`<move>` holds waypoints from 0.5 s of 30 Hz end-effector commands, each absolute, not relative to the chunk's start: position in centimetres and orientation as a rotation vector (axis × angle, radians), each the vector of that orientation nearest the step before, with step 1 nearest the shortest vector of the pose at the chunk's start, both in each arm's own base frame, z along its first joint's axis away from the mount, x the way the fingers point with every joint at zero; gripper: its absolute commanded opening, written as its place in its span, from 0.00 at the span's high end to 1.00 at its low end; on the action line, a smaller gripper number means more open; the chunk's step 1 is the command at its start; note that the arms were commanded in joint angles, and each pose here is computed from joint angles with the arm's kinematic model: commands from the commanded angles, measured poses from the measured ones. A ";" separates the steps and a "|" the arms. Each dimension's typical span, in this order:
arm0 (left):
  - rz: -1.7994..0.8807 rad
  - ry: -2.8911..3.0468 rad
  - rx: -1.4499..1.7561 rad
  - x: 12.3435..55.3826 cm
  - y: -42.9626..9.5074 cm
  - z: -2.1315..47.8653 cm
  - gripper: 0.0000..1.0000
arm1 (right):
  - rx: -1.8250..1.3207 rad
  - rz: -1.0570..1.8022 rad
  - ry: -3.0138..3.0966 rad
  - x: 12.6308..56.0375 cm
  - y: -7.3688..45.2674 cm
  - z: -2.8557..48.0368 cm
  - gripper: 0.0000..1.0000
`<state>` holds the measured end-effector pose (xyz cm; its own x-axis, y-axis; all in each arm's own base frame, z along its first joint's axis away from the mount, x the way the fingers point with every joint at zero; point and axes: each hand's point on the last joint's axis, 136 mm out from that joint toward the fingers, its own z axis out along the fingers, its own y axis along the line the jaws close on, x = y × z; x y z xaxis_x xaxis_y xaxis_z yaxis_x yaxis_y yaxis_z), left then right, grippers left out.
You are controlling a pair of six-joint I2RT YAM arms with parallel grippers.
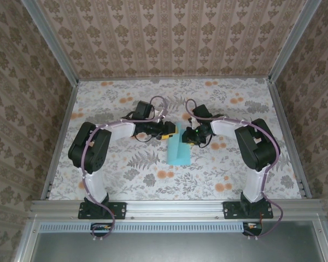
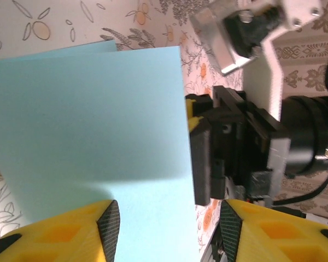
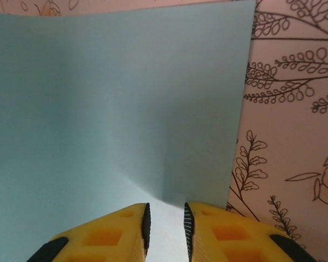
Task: Fold a paper plane with a square sheet of paper (fold left side to right side)
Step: First fold in half a square sheet of paper at the center of the table.
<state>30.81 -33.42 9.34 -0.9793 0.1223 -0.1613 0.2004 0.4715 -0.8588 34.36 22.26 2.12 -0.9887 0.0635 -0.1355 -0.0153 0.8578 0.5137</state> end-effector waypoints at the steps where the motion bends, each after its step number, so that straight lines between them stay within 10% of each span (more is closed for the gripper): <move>1: -1.571 2.615 0.276 31.5 -34.2 9.6 0.48 | 0.069 0.804 2.811 35.0 21.4 4.3 0.71; 15: -1.515 2.658 0.243 31.8 -34.0 8.4 0.75 | 0.198 1.250 2.604 34.3 24.0 9.2 0.48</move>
